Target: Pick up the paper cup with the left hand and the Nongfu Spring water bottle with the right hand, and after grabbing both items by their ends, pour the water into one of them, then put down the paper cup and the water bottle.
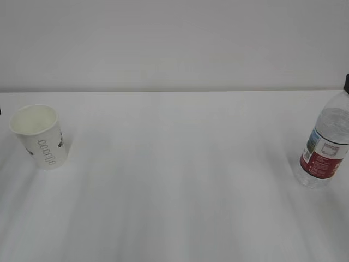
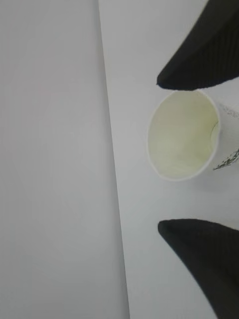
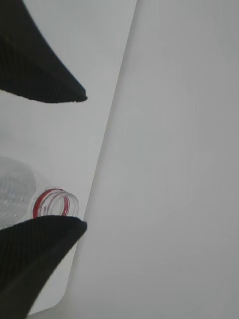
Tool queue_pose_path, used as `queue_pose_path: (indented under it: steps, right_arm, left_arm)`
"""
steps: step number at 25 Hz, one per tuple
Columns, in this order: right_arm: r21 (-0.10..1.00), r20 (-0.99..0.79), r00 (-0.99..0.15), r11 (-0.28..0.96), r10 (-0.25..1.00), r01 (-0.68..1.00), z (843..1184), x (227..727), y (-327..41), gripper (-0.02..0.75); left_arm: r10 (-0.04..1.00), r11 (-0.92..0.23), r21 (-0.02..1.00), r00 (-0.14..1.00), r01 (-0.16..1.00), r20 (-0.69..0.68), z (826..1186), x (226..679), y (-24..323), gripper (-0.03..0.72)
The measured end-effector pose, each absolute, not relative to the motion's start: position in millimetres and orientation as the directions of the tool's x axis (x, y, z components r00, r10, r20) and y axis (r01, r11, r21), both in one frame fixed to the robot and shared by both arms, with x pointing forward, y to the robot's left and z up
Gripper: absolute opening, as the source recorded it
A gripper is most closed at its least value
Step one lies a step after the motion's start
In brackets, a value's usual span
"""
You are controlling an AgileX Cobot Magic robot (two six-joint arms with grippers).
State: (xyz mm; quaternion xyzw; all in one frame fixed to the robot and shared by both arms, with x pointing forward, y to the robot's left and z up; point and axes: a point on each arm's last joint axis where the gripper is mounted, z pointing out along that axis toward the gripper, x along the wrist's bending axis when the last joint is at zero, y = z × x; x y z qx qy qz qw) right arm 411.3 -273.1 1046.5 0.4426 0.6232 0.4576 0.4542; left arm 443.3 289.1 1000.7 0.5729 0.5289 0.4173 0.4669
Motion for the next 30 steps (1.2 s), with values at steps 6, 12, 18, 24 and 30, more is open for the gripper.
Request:
queue_pose_path:
  steps: [6,12,18,24,30]
  right_arm:
    - [0.977,-0.160,-0.209,0.185,0.965,0.105,1037,407,-272,0.534]
    - [0.985,-0.137,-0.227,0.158,0.964,0.076,1015,396,-271,0.533]
    - [0.987,-0.118,-0.229,0.140,0.966,0.081,1002,390,-271,0.533]
    - [0.980,-0.108,-0.245,0.145,0.963,0.136,985,395,-270,0.533]
    - [0.971,-0.107,-0.235,0.152,0.966,0.184,972,403,-270,0.533]
  left_arm:
    - [0.993,0.032,0.990,0.107,0.136,-0.047,973,425,288,0.587]
    - [0.990,0.062,0.989,0.119,0.137,-0.078,953,419,287,0.587]
    - [0.985,0.083,0.978,0.134,0.191,-0.110,931,409,285,0.587]
    - [0.979,0.064,0.942,0.161,0.329,-0.122,907,406,281,0.587]
    - [0.976,0.053,0.933,0.181,0.355,-0.124,902,406,279,0.587]
